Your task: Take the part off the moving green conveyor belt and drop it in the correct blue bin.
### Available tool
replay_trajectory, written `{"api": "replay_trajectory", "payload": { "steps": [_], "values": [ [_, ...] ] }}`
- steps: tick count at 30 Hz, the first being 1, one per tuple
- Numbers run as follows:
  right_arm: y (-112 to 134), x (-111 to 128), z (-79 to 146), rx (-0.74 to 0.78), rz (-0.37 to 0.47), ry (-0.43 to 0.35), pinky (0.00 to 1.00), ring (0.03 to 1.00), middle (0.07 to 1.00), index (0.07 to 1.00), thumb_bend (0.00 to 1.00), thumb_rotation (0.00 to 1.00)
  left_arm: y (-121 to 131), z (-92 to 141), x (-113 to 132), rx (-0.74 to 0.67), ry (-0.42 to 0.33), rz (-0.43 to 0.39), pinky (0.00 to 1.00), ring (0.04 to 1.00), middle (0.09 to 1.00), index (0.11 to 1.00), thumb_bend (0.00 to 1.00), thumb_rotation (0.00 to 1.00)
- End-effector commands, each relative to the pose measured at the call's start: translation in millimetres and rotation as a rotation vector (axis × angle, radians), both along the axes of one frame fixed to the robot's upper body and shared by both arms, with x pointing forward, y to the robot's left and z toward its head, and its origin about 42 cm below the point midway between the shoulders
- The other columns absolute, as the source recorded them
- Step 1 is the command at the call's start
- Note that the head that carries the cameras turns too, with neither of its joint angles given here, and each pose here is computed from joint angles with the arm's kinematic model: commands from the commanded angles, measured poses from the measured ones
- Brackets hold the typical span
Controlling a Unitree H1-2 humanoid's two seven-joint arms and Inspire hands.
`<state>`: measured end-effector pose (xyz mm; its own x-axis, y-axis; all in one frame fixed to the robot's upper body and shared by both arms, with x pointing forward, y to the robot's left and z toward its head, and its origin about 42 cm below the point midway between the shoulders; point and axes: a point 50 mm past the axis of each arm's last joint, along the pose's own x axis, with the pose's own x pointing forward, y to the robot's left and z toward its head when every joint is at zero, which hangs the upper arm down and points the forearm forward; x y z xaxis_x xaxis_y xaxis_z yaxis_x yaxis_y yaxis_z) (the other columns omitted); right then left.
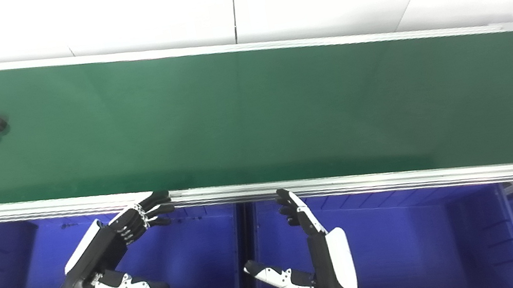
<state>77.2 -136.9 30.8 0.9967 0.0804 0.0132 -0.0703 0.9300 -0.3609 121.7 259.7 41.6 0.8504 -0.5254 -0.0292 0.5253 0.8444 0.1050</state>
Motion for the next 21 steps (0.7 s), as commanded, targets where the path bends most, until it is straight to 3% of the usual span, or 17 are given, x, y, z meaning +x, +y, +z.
{"api": "replay_trajectory", "payload": {
  "steps": [1,10,21],
  "values": [
    [8.1,-2.5,-0.1,0.038,0.014,-0.031,0.72,0.776,0.822,0.874,0.75,0.52,-0.3,2.0,-2.7,-0.009,-0.015,-0.006,0.77,0.844,0.889,0.869,0.75,0.15],
    [-0.9,-7.5,-16.6,0.043,0.013,0.016,0.72,0.781,0.825,0.873,0.75,0.49,-11.3,-12.8,-5.6,0.004,0.032,-0.001,0.78,0.848,0.893,0.863,0.76,0.17],
    [-18.9,-11.1,-33.0,0.03,0.013,0.033,0.63,0.754,0.825,0.865,0.76,0.46,-32.4,-28.1,-6.4,0.054,0.068,0.012,0.7,0.794,0.843,0.818,0.83,0.19]
  ]
}}
